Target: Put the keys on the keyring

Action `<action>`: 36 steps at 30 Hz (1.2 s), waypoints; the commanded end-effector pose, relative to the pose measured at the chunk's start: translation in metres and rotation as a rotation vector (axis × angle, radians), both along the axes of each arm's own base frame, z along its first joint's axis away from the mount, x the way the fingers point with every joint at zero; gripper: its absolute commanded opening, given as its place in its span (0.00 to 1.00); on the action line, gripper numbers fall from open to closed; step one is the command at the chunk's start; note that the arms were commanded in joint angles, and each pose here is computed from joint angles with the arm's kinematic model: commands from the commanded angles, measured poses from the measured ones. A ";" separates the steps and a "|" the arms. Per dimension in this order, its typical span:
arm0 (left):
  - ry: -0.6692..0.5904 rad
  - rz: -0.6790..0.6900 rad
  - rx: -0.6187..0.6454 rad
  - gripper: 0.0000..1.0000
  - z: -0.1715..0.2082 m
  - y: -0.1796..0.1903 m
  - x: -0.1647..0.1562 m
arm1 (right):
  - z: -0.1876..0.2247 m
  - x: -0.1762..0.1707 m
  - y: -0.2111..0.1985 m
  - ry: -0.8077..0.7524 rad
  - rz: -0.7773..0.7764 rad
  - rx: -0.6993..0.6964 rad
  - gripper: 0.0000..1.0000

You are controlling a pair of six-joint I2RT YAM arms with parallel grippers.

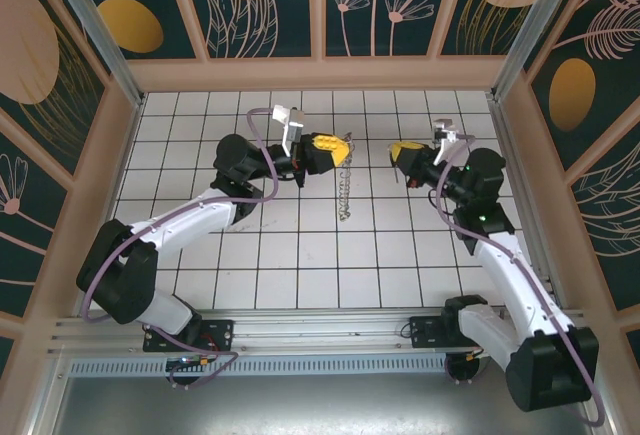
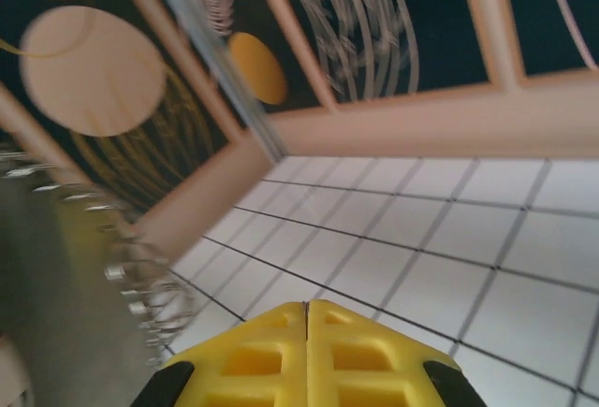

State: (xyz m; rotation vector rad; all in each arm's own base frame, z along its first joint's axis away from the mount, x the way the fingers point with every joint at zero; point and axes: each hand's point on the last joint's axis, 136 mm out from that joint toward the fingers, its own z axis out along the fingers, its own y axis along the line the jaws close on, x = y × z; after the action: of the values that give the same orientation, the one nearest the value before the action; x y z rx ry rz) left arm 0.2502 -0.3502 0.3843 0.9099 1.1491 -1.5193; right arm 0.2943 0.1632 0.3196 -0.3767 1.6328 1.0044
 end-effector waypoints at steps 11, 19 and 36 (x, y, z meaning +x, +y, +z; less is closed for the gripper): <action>-0.077 -0.020 -0.002 0.00 0.019 -0.002 -0.003 | 0.101 -0.058 0.017 -0.284 0.205 0.112 0.00; -0.075 -0.031 0.004 0.00 0.019 -0.005 -0.001 | 0.116 -0.071 0.039 -0.335 0.251 0.109 0.00; -0.068 -0.033 0.003 0.00 0.020 -0.008 -0.001 | 0.121 -0.078 0.065 -0.352 0.325 0.111 0.00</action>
State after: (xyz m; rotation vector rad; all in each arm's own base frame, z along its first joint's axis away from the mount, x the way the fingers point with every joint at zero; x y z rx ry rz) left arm 0.2517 -0.3573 0.3869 0.9629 1.1647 -1.5202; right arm 0.2219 0.2278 0.4148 -0.6900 1.3129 1.2223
